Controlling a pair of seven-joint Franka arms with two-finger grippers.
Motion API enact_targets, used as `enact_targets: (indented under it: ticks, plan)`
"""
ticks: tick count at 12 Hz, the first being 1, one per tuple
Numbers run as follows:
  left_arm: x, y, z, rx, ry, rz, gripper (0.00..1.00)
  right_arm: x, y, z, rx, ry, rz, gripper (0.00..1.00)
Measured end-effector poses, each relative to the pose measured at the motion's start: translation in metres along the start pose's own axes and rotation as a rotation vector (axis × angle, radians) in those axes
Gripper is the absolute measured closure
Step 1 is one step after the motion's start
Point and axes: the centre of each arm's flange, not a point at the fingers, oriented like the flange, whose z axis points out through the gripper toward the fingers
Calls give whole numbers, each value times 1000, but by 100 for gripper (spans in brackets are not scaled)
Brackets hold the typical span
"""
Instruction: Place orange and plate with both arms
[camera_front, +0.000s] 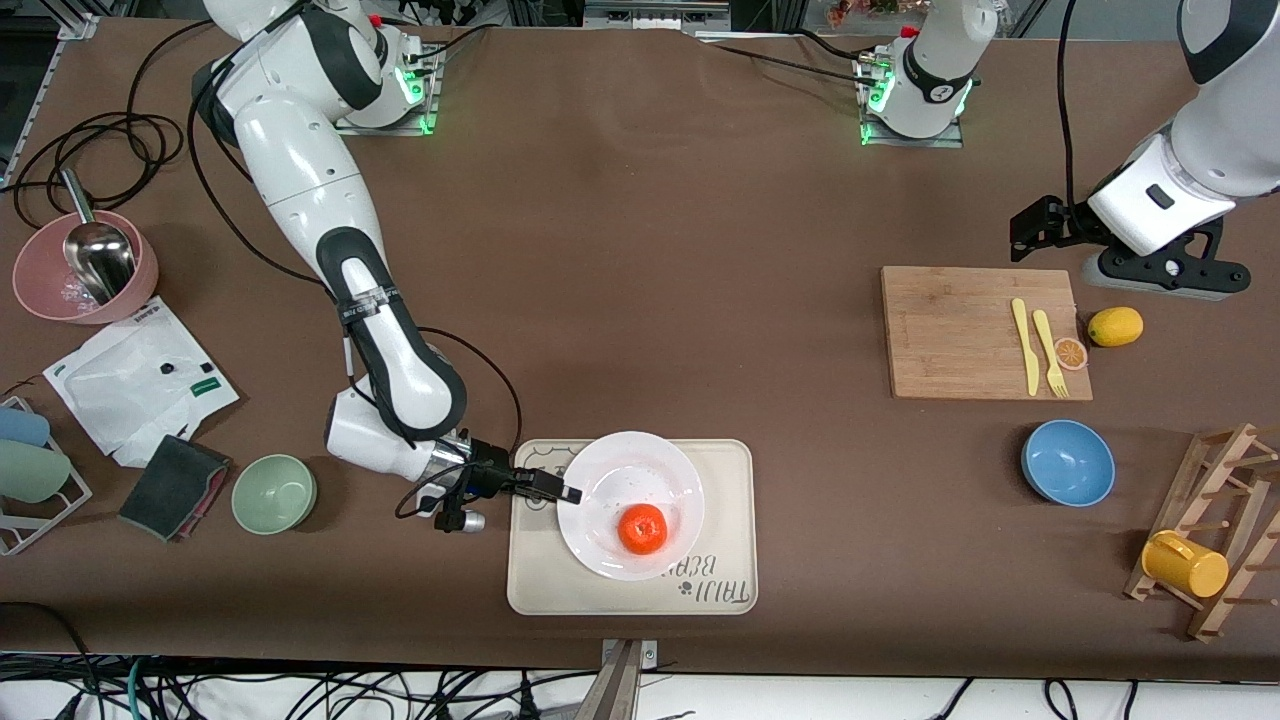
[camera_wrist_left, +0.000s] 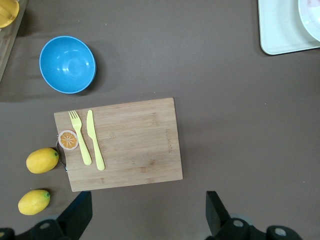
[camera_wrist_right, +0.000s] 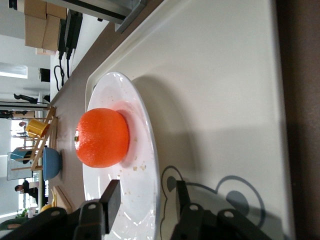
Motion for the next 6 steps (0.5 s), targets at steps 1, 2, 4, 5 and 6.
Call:
enact_targets:
  ticks: [1,2,4,5,6]
  plan:
    - [0,0,0,0,0,0,0,2,-5,-4,-30,-12,-33,47]
    - [0,0,0,0,0,0,0,2,-13,-10,-46,-19,-56,47]
    - [0,0,0,0,0,0,0,1,-35,-30,-72,-40,-99,48]
    - [0,0,0,0,-1,0,0,-1,-50,-42,-82,-54,-122,48]
    - [0,0,0,0,-1,0,0,-5,-67,-56,-98,-74,-155,47]
